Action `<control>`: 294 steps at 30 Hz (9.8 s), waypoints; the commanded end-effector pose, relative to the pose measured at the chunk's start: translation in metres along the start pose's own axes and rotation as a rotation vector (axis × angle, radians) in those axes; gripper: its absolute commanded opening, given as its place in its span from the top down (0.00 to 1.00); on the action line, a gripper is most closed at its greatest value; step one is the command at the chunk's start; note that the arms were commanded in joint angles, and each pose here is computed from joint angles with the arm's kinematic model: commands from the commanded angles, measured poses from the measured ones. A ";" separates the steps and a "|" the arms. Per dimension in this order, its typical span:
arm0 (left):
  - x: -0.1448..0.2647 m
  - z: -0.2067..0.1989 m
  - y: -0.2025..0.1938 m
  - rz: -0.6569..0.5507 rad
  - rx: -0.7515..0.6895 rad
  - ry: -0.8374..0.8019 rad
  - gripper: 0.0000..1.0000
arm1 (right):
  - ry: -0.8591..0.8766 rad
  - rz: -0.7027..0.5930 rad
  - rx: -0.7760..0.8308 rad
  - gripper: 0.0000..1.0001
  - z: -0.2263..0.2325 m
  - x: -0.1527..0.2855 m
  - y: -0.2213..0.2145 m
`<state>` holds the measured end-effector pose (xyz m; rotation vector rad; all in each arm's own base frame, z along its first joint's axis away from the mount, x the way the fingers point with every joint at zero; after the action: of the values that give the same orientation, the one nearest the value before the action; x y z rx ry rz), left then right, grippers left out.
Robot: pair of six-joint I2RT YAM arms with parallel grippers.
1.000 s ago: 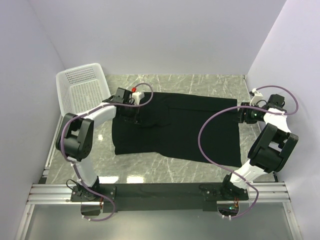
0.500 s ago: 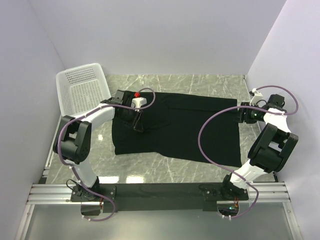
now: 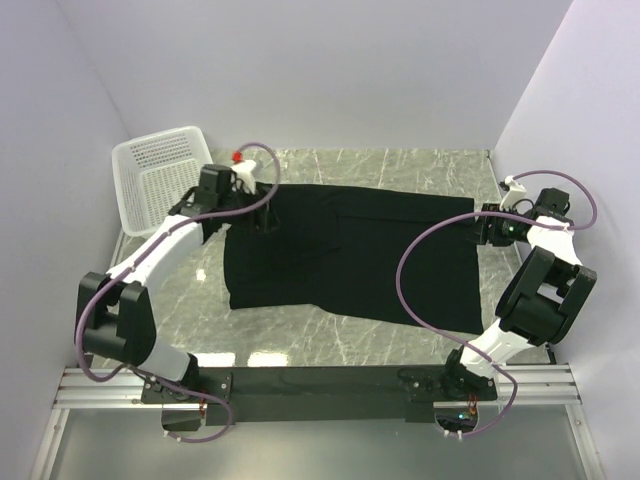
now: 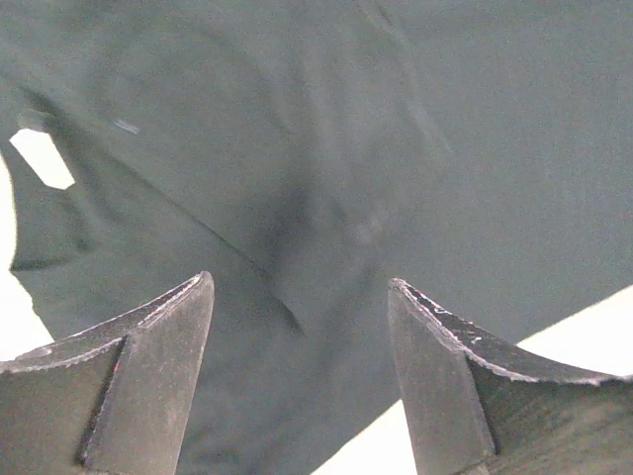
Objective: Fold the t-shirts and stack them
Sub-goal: Smooth out the T-shirt at the center of the board, then fold the T-shirt at the center of the board.
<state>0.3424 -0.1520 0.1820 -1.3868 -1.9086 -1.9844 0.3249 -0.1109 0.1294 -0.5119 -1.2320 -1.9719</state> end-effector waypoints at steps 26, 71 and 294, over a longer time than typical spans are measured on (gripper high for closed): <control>-0.124 0.156 0.075 -0.114 0.266 0.646 0.30 | -0.186 -0.085 -0.138 0.41 -0.028 -0.054 0.089; -0.087 0.135 0.086 -0.136 0.289 0.578 0.29 | -0.385 0.056 -0.459 0.56 -0.063 -0.098 0.062; 0.034 0.042 -0.149 0.115 0.929 0.224 0.99 | 0.257 0.528 1.076 0.22 0.046 0.058 -0.167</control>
<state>0.2459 -0.0617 0.0689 -0.8945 -2.0451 -0.8698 0.1597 -0.0474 0.0889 -0.0318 -1.5742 -0.7720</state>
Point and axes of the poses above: each gripper's point midway between its finger pads, its own x axis back along the fingers, its own z axis along the line the jaws close on, y = z × x, the point moved 4 cm from there along x, back along the fingers, and after that the axes turned 11 degrees about -x, right-handed, at the moved point
